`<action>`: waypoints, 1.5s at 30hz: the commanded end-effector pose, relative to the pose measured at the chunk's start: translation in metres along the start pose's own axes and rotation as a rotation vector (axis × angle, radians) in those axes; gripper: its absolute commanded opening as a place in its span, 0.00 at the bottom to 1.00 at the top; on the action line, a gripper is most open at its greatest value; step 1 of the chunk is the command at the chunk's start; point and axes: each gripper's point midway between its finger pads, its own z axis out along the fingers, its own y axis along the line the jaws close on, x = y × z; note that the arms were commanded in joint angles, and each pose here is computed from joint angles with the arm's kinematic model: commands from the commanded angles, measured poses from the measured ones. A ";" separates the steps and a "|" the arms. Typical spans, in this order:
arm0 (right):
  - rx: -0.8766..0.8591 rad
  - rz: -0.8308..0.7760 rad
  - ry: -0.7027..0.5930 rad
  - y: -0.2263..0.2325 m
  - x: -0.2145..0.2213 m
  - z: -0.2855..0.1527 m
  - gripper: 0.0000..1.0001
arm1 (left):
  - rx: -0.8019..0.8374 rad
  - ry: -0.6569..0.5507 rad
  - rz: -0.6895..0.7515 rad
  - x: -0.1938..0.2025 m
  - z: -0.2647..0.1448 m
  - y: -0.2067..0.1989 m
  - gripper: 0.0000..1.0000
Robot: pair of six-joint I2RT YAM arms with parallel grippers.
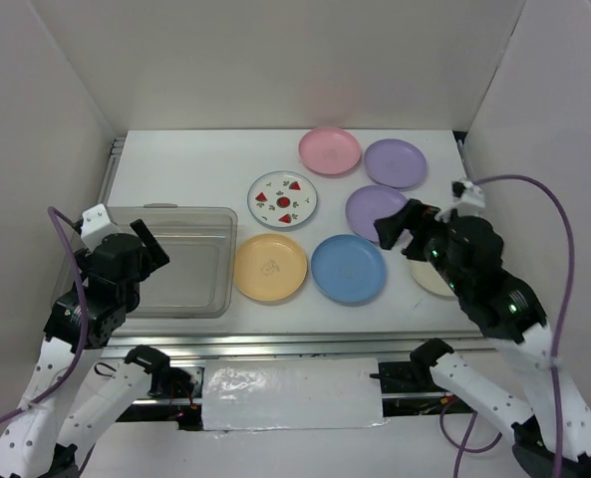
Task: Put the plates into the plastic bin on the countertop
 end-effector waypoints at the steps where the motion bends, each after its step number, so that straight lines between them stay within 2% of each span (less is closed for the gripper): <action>1: -0.161 0.031 0.074 0.053 0.003 0.055 1.00 | 0.004 -0.030 -0.032 -0.009 -0.002 -0.002 0.99; 2: -0.138 0.041 0.145 0.056 0.020 0.081 1.00 | 0.011 -0.025 -0.028 -0.007 -0.002 -0.003 0.99; 7: -0.045 0.110 0.218 0.062 0.034 0.158 1.00 | 0.011 -0.032 -0.035 -0.008 -0.003 -0.003 0.99; 8: 0.000 0.115 0.270 0.056 0.053 0.182 1.00 | 0.014 -0.036 -0.038 -0.009 -0.003 -0.003 0.99; 10: 0.011 0.121 0.271 0.061 0.052 0.204 1.00 | 0.017 -0.035 -0.030 -0.008 -0.003 -0.003 0.99; 11: 0.058 0.113 0.324 0.051 0.074 0.227 1.00 | 0.019 -0.036 -0.029 -0.009 -0.002 -0.004 0.99; 13: 0.122 0.130 0.331 0.044 0.074 0.248 1.00 | 0.020 -0.028 -0.015 -0.007 0.000 -0.006 0.99; 14: 0.173 0.123 0.386 0.029 0.098 0.267 1.00 | 0.011 -0.021 -0.007 -0.006 0.002 -0.006 0.99; 17: 0.186 0.136 0.448 0.019 0.121 0.296 0.98 | 0.005 -0.009 0.007 -0.004 0.004 -0.007 0.99; 25: 0.261 0.217 0.508 -0.021 0.164 0.334 0.94 | 0.034 -0.005 0.023 -0.004 0.004 -0.011 0.99; 33: 0.230 0.231 0.595 -0.024 0.186 0.355 0.88 | 0.078 0.019 0.051 0.001 0.005 -0.020 0.99; 35: 0.241 0.244 0.613 -0.031 0.193 0.361 0.84 | 0.084 0.021 0.052 0.001 0.005 -0.021 0.99; 38: 0.281 0.262 0.663 -0.039 0.203 0.363 0.72 | 0.091 0.020 0.054 0.001 0.005 -0.022 0.99; 39: 0.283 0.266 0.654 -0.037 0.198 0.368 0.63 | 0.098 0.026 0.057 0.002 0.005 -0.023 0.99; 42: 0.311 0.274 0.683 -0.042 0.206 0.369 0.47 | 0.094 0.023 0.057 0.001 0.004 -0.023 0.99; 45: 0.322 0.288 0.687 -0.046 0.209 0.368 0.35 | 0.097 0.016 0.050 -0.001 0.003 -0.022 0.99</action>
